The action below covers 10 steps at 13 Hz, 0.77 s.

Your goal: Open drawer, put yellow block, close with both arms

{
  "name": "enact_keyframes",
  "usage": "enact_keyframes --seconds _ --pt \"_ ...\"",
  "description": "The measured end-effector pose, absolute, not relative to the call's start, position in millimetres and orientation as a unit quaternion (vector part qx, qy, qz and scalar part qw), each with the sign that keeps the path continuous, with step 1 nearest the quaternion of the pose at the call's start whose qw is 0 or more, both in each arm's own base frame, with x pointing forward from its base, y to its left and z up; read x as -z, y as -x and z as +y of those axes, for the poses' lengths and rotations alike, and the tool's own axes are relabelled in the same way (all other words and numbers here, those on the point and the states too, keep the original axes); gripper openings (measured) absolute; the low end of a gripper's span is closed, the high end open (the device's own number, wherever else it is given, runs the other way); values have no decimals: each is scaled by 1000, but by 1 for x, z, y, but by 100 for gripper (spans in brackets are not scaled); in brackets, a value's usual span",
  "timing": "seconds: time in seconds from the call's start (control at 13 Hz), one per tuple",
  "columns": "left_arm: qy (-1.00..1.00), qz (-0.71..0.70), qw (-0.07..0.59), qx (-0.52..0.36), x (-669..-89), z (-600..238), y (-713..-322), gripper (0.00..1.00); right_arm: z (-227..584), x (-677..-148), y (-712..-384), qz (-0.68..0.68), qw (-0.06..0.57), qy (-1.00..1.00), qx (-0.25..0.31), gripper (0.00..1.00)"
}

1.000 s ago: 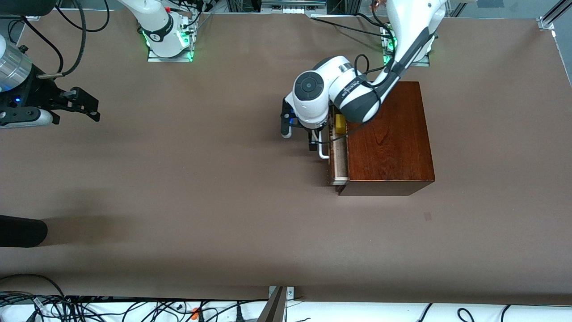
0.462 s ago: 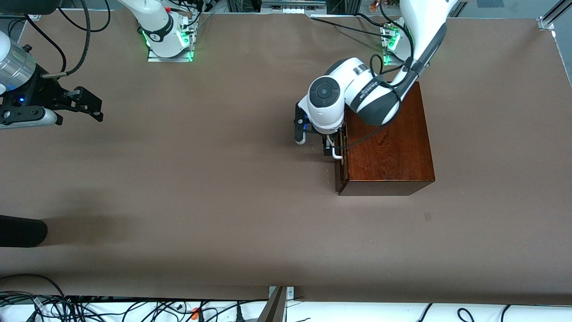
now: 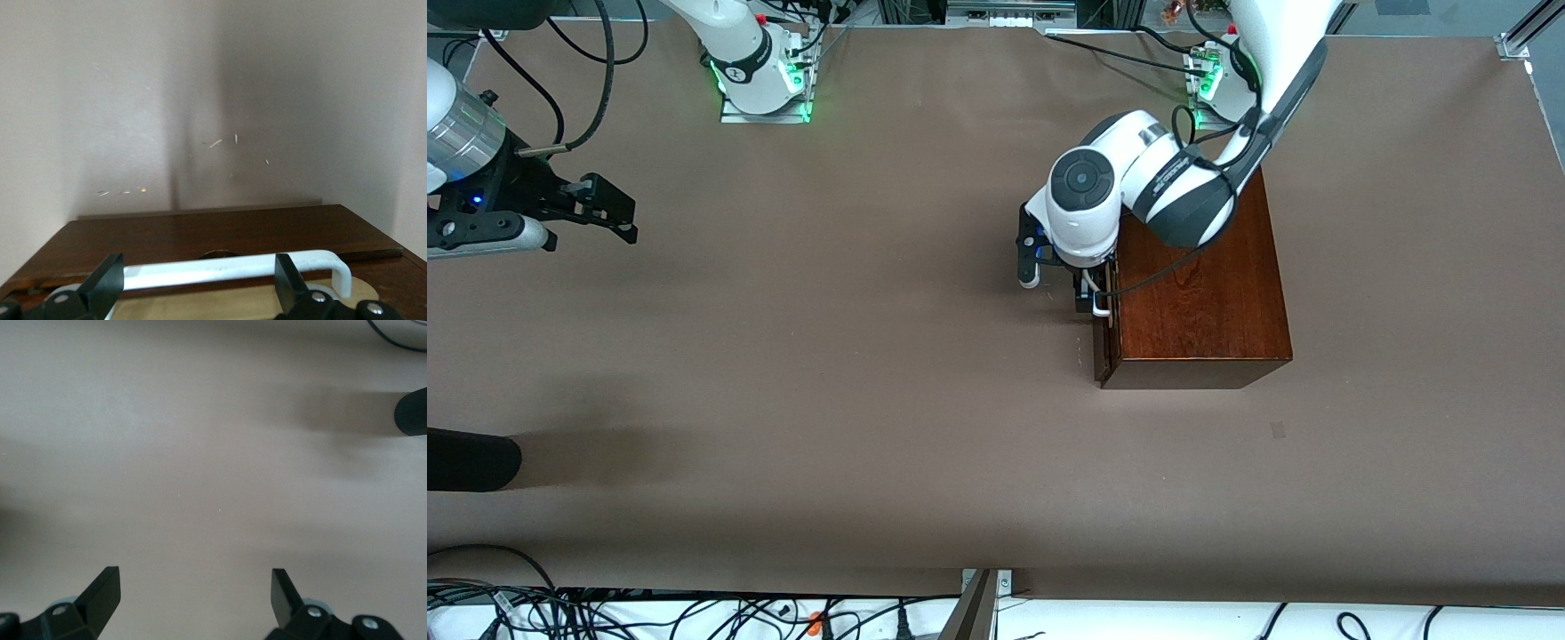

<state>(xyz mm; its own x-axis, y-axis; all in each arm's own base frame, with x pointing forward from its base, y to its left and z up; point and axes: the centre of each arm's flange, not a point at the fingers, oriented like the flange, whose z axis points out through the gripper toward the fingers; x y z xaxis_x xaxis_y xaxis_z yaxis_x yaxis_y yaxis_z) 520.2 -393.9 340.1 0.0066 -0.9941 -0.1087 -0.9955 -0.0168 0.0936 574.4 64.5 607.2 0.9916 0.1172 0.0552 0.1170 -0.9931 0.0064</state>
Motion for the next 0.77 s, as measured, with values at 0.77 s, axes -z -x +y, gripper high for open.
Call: enact_keyframes --seconds 0.77 --pt "895 437 3 -85 -552 -268 -554 100 65 -606 -575 59 2 -998 -28 100"
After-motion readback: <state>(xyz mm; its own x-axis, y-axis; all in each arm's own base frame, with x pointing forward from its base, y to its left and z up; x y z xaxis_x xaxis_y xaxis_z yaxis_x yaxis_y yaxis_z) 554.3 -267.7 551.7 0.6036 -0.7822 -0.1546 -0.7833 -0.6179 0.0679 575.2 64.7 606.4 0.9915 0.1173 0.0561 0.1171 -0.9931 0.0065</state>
